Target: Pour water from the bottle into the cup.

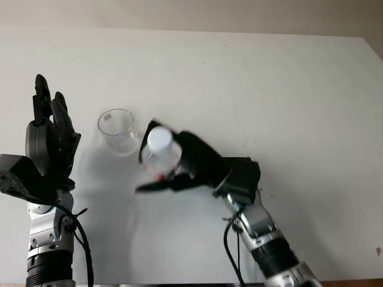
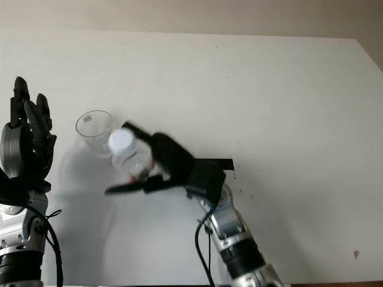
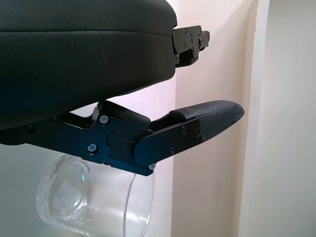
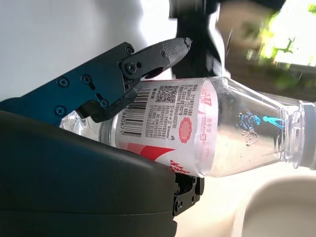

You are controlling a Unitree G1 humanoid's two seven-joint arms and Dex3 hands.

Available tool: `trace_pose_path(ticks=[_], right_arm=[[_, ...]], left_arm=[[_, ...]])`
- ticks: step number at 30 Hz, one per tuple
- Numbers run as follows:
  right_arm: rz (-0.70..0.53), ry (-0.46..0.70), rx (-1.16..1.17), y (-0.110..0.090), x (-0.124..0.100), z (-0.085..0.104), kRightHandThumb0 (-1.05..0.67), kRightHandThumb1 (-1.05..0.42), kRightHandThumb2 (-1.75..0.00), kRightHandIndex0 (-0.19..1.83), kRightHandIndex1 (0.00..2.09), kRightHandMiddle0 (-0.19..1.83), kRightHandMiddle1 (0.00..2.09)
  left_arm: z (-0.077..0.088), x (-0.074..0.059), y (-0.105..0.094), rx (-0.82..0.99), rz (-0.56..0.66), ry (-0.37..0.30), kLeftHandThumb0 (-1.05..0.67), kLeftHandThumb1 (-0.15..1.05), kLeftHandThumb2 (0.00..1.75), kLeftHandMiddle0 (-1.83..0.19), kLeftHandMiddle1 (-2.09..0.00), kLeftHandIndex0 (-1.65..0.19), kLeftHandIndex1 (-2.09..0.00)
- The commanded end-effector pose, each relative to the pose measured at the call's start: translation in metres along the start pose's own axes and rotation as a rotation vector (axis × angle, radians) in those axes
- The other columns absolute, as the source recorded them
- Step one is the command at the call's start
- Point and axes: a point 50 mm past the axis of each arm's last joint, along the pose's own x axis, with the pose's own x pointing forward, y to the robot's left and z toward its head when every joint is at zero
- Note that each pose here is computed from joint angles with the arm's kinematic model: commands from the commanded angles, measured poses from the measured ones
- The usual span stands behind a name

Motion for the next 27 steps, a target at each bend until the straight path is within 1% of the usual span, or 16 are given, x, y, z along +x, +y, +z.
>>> trace_pose_path(ticks=[1, 6, 7, 8, 9, 10, 13, 16, 19, 20, 24, 26, 27], right_arm=[[-0.04, -0.042, -0.079, -0.018, 0.013, 0.011, -0.05, -1.05, -0.32, 1.83, 2.09, 1.83, 2.09], [-0.174, -0.033, -0.3, -0.062, 0.039, 0.028, -0.04, -1.02, -0.33, 1.83, 2.09, 1.83, 2.09], [-0.194, -0.031, -0.355, -0.07, 0.043, 0.032, -0.04, -0.99, -0.36, 1.77, 2.09, 1.79, 2.09], [-0.208, -0.025, -0.403, -0.076, 0.047, 0.035, -0.06, -0.96, -0.38, 1.64, 2.09, 1.69, 2.09], [-0.217, -0.018, -0.455, -0.082, 0.051, 0.039, -0.07, -0.97, -0.35, 1.53, 2.09, 1.59, 2.09], [-0.218, -0.009, -0.504, -0.087, 0.055, 0.042, -0.09, -1.0, -0.28, 1.37, 2.09, 1.43, 2.09], [-0.209, 0.039, -0.673, -0.099, 0.066, 0.053, -0.14, -1.04, -0.19, 1.14, 2.09, 1.16, 2.09], [-0.206, 0.077, -0.845, -0.104, 0.077, 0.063, -0.17, -1.04, -0.16, 1.05, 2.09, 1.0, 2.09], [-0.192, 0.105, -0.996, -0.103, 0.086, 0.069, -0.18, -1.05, -0.15, 1.04, 2.09, 0.89, 2.09], [-0.185, 0.116, -1.035, -0.102, 0.089, 0.07, -0.18, -1.05, -0.14, 1.0, 2.09, 0.75, 2.09], [-0.13, 0.139, -1.194, -0.095, 0.098, 0.072, -0.19, -1.04, -0.11, 0.92, 2.09, 0.53, 2.09], [-0.114, 0.13, -1.257, -0.09, 0.101, 0.072, -0.2, -1.03, -0.08, 0.86, 2.09, 0.39, 2.09], [-0.111, 0.127, -1.277, -0.088, 0.102, 0.072, -0.2, -1.03, -0.08, 0.84, 2.09, 0.36, 2.09]], left_arm=[[0.001, -0.002, 0.003, 0.016, 0.0, -0.006, -0.67, 1.05, 0.75, 0.09, -0.05, 0.14, -0.05], [0.0, -0.001, 0.002, 0.023, 0.002, -0.001, -0.69, 1.05, 0.74, 0.08, -0.05, 0.13, -0.06], [0.0, -0.002, 0.002, 0.022, 0.003, -0.001, -0.69, 1.05, 0.74, 0.09, -0.05, 0.13, -0.06], [0.0, -0.002, 0.002, 0.023, 0.004, 0.0, -0.69, 1.05, 0.74, 0.08, -0.05, 0.13, -0.06], [0.0, -0.002, 0.002, 0.024, 0.005, 0.0, -0.69, 1.05, 0.73, 0.08, -0.05, 0.13, -0.06], [-0.001, -0.003, 0.002, 0.026, 0.005, 0.003, -0.69, 1.05, 0.73, 0.08, -0.06, 0.12, -0.06], [-0.001, -0.003, 0.002, 0.028, 0.006, 0.008, -0.7, 1.05, 0.72, 0.07, -0.06, 0.12, -0.06], [-0.001, -0.005, 0.001, 0.023, 0.008, 0.009, -0.7, 1.05, 0.72, 0.06, -0.06, 0.12, -0.06], [-0.001, -0.005, 0.0, 0.024, 0.006, 0.015, -0.7, 1.05, 0.72, 0.07, -0.06, 0.13, -0.06], [-0.001, -0.005, 0.0, 0.027, 0.004, 0.018, -0.7, 1.05, 0.73, 0.07, -0.06, 0.13, -0.06], [-0.002, -0.004, -0.001, 0.032, -0.002, 0.02, -0.7, 1.05, 0.73, 0.07, -0.05, 0.13, -0.06], [-0.001, -0.003, -0.002, 0.033, -0.006, 0.02, -0.7, 1.05, 0.74, 0.08, -0.05, 0.14, -0.05], [-0.001, -0.002, -0.002, 0.03, -0.005, 0.021, -0.7, 1.05, 0.74, 0.08, -0.05, 0.14, -0.05]])
